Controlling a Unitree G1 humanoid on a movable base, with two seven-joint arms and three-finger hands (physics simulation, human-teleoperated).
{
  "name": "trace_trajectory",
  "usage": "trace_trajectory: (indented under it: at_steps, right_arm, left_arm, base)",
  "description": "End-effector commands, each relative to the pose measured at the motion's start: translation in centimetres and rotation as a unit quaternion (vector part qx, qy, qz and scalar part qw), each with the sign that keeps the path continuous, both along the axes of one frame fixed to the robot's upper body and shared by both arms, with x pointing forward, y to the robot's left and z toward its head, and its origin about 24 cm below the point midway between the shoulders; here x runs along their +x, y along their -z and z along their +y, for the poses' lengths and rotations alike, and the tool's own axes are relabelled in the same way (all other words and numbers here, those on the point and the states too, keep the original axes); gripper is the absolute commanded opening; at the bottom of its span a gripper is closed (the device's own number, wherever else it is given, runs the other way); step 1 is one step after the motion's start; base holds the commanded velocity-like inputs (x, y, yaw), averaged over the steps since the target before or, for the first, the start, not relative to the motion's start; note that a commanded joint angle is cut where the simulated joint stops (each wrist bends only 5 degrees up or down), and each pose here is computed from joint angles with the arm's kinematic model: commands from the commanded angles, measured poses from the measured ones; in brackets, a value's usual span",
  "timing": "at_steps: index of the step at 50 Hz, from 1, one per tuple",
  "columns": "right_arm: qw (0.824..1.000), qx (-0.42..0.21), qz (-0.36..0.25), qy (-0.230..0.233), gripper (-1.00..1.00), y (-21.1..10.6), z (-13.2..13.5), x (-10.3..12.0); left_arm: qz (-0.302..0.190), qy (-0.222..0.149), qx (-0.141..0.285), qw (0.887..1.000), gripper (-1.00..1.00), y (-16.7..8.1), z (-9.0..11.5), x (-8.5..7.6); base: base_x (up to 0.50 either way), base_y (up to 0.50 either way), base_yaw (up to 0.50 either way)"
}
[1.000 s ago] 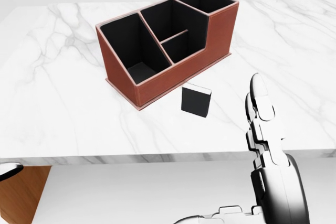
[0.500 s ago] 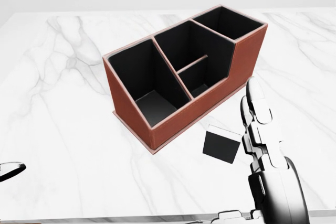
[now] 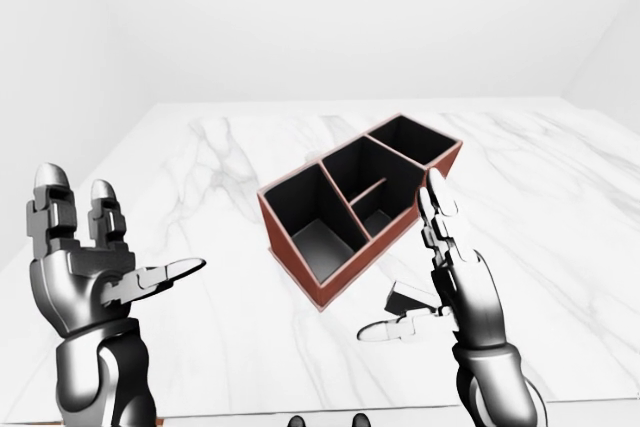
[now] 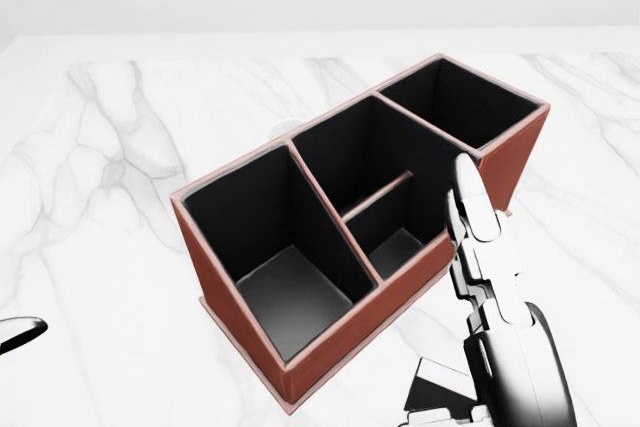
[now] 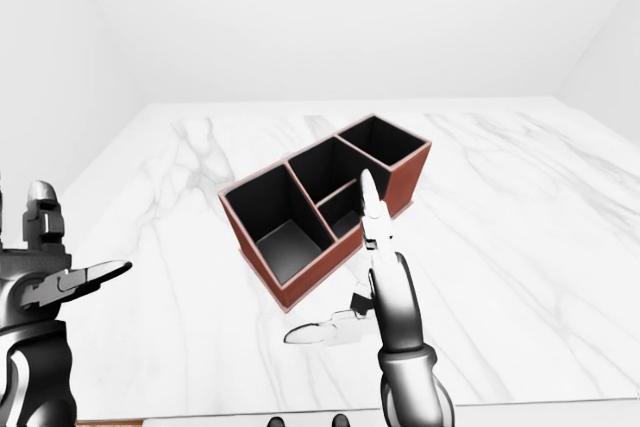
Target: Pick up the book and place it in the left compartment of the caddy.
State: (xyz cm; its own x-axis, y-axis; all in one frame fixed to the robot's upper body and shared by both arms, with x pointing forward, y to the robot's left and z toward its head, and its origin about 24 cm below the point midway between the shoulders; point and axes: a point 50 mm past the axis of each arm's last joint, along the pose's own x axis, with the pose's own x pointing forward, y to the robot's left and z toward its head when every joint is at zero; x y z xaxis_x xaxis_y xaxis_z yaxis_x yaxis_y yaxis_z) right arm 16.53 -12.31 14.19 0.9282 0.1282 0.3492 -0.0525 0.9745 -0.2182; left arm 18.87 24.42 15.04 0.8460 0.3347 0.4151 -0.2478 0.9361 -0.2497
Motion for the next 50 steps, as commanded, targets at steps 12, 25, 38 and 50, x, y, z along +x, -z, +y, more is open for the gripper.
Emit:
trace_trajectory:
  at_steps: [12,25,38,50]
  right_arm:
    - [1.000,-0.001,0.002,0.001,1.00,0.1,-0.1,-0.1]
    - [0.999,0.037,-0.009,0.019,1.00,-0.8,-1.1,-1.0]
    - [0.998,-0.031,-0.023,0.050,1.00,-2.6,-3.2,-3.5]
    - [0.987,-0.119,0.057,0.092,1.00,-1.4,-5.5,-4.6]
  left_arm:
    - [0.004,0.003,-0.001,1.000,1.00,0.2,-0.1,-0.1]
    - [0.004,0.002,-0.001,1.000,1.00,0.2,0.0,-0.1]
    - [0.005,0.004,-0.001,1.000,1.00,0.3,0.0,-0.1]
    - [0.004,0.003,-0.001,1.000,1.00,0.2,0.0,-0.1]
  base:
    - [0.50,0.00,0.00]
    - [0.28,0.00,0.00]
    - [0.00,0.00,0.00]
    - [0.00,0.00,0.00]
